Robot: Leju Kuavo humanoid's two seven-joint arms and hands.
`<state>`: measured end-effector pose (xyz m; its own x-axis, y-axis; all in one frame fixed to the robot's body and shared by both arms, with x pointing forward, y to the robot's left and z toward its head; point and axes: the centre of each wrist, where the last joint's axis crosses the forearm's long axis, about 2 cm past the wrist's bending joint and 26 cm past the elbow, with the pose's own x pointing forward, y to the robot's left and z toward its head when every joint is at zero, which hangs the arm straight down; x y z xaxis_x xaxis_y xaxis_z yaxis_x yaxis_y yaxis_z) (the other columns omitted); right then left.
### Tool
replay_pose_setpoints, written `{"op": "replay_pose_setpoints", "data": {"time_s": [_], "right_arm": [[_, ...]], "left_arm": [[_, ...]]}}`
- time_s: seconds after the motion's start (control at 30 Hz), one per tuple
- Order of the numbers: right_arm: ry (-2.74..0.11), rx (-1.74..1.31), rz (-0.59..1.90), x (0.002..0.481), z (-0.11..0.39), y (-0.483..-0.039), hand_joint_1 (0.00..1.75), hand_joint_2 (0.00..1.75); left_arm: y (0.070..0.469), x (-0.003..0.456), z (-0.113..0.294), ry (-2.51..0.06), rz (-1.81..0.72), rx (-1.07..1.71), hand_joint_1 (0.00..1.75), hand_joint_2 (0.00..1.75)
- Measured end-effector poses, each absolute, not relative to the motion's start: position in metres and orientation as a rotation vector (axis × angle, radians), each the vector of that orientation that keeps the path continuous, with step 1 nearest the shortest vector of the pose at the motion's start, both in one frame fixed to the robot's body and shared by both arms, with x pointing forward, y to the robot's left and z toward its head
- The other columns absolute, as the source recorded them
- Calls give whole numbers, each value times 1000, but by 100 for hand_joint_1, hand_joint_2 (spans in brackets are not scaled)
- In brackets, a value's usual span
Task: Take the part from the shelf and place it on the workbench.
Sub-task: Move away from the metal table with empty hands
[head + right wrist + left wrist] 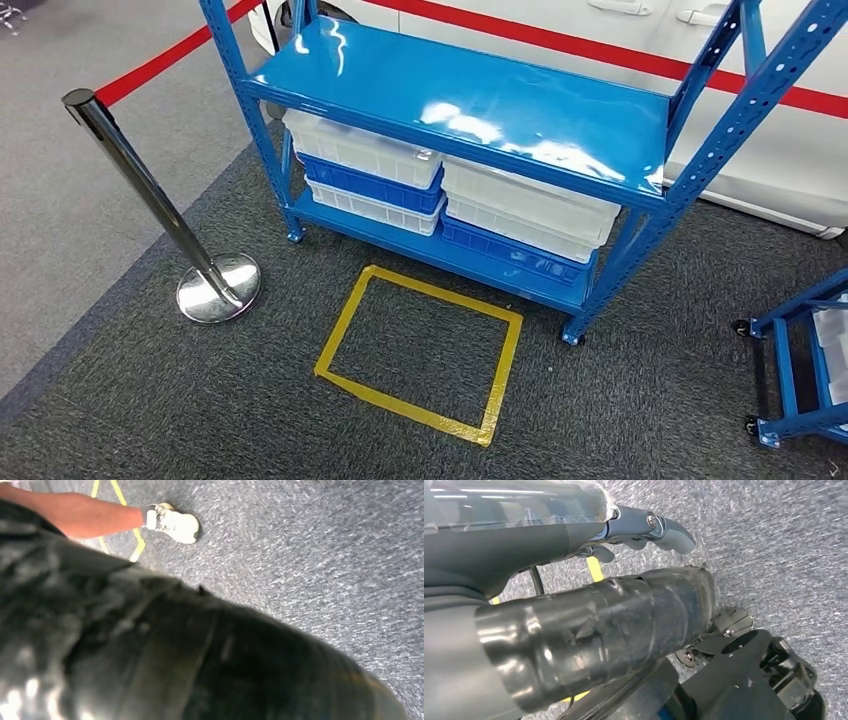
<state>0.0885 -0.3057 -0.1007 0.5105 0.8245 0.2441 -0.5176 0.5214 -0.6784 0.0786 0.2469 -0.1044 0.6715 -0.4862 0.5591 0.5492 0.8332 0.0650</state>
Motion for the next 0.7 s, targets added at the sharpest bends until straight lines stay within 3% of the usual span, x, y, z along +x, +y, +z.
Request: {"op": "replay_pose_setpoints", "data": {"time_s": [0.7], "right_arm": [[-603, -576, 827, 87, -101, -304, 0, 0]], "left_arm": [[249, 79, -104, -596, -585, -108, 0, 0]]}}
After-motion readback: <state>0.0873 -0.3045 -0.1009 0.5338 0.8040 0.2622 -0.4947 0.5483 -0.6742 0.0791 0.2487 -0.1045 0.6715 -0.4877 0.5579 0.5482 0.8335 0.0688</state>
